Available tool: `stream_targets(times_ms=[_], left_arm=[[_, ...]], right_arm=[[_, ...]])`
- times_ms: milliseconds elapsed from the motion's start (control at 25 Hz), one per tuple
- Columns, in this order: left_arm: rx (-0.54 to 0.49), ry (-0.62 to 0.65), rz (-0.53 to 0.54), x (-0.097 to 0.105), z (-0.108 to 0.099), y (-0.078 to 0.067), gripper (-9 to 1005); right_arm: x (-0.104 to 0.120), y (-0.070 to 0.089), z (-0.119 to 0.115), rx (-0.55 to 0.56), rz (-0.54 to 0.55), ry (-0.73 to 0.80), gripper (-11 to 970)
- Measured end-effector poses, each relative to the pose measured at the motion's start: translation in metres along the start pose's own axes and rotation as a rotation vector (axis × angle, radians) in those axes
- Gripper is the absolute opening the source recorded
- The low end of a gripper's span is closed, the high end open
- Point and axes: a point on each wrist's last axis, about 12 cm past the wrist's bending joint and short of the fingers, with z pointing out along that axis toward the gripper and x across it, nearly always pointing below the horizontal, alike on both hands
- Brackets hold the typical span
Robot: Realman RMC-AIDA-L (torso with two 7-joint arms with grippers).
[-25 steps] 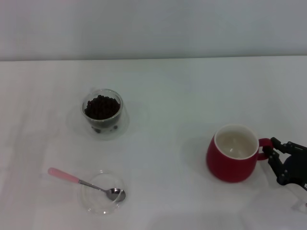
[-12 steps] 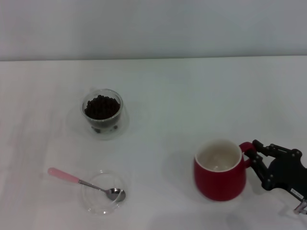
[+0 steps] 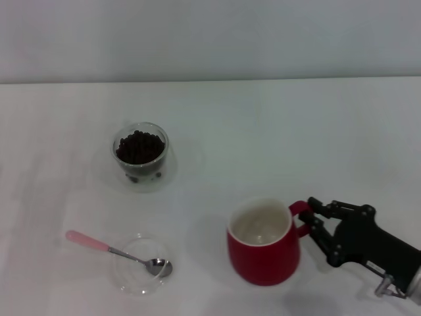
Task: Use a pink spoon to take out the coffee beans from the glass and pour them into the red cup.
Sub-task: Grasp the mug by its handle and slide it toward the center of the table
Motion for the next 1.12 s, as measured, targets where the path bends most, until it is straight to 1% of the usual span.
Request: stream_targets(times_ms=[160,360,440,600,1120], left_arm=[[0.002,-0.003,-0.001,0.0,0.0,-0.001,666],[-0.009,0.001,-0.001,0.001,-0.004,0.002,666],[-0.013,0.002,0.0,0.001,-0.004,0.003,665],[-0.016,0.005,0.004,0.0,-0.004,0.005,665],[-0.013,-0.01,0.014,-0.003,-0.001,0.007,665]], right_arm=[[-0.002,0.006,0.013,-0.039,-0.007,0.002,183],[-0.003,0.018,0.038,-0.052,-0.043,0.013,182],[-0.005,0.019,0.044,-0.053,-0.05,0.01,182],[-0.006,0.019,0.044,-0.054,-0.05,0.001,182],[-0.006,0.012,0.04,-0.04,-0.071,0.005,190]])
